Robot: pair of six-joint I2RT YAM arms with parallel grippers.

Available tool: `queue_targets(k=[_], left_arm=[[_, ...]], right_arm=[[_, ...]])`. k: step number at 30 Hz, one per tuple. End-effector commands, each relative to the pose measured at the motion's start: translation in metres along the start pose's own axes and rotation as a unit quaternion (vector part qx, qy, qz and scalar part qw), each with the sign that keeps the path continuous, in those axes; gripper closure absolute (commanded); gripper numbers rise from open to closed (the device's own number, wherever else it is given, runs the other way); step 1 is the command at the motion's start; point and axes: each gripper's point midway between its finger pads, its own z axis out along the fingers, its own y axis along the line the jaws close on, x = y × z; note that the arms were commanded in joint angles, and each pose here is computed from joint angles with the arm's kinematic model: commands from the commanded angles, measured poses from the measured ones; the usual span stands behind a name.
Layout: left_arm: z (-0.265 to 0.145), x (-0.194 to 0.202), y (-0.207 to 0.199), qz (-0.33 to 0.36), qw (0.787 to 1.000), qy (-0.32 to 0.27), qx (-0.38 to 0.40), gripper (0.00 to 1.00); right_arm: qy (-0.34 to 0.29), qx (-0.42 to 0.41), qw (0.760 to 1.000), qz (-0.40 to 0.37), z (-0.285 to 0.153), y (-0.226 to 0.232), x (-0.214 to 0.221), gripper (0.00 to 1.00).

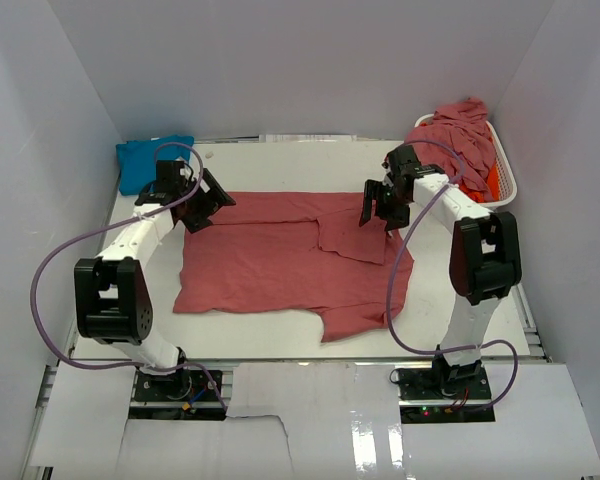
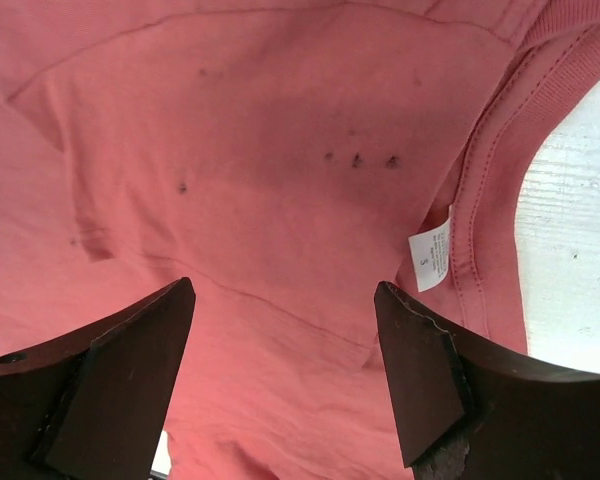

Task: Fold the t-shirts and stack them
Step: Fold the flattened tshirt in 1/3 of the way

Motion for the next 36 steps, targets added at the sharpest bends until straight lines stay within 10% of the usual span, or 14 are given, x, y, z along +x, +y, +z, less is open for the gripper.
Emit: queue_targets(k=[1, 36], left_arm=[[-0.002, -0.014, -0.011, 0.008, 1.000, -0.016, 0.008, 0.02], [0.048, 0.018, 0.032, 0.031, 0.997, 0.046, -0.051, 0.02]], right_arm=[[-0.014, 0.011, 1.000, -0.014, -0.006, 0.002, -0.017, 0.21], [0.047, 0.079, 0.995, -0.026, 0.042, -0.028, -0.003, 0.20]])
